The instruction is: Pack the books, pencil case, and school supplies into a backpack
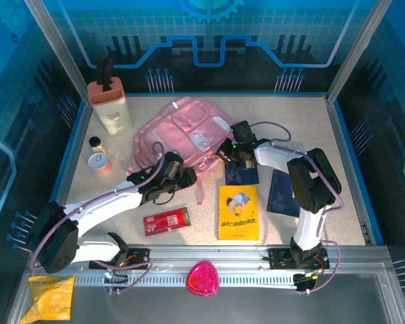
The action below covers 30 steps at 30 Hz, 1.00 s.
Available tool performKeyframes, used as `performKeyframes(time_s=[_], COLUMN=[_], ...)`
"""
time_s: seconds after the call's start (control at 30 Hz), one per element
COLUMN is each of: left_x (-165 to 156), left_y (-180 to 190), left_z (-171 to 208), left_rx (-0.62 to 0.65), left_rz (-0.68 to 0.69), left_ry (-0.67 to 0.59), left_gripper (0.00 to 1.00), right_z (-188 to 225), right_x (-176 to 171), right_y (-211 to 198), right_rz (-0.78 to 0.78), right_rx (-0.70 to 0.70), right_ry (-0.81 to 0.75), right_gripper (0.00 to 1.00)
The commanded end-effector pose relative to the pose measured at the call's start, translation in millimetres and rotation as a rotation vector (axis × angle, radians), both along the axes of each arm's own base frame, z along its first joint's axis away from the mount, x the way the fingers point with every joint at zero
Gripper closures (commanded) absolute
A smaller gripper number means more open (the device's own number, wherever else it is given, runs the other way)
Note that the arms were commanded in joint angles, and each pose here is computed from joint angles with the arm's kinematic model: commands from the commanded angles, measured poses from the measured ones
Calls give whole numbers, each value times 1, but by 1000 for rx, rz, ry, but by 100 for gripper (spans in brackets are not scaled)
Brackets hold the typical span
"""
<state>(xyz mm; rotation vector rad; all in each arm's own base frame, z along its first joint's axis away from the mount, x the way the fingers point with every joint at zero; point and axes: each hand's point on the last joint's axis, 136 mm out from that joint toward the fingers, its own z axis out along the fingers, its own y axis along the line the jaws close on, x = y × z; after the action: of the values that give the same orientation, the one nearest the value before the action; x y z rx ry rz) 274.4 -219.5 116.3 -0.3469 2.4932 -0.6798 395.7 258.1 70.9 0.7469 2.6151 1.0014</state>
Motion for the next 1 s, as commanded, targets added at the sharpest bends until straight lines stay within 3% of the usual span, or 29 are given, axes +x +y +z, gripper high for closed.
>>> performKeyframes(time_s=[0.0,0.23,0.57,0.73,0.97], left_x=[1,15,42,45,65], left_y=[-16,-55,-30,-40,-47], left_z=[12,23,17,10,19], left_rx=[32,90,329,320,361], left_rz=[-17,-108,15,-17,-27], left_ry=[-53,-139,-173,-185,-306], left_gripper=[54,54,50,49,50], right_z=[59,91,120,128,135], right_x=[-1,-15,-15,-14,-15], right_y=[20,34,36,38,45], right_rz=[17,22,10,4,12], right_rx=[111,152,165,183,208], right_ry=[-101,-126,-150,-154,-150], right_gripper=[96,98,98,98,100])
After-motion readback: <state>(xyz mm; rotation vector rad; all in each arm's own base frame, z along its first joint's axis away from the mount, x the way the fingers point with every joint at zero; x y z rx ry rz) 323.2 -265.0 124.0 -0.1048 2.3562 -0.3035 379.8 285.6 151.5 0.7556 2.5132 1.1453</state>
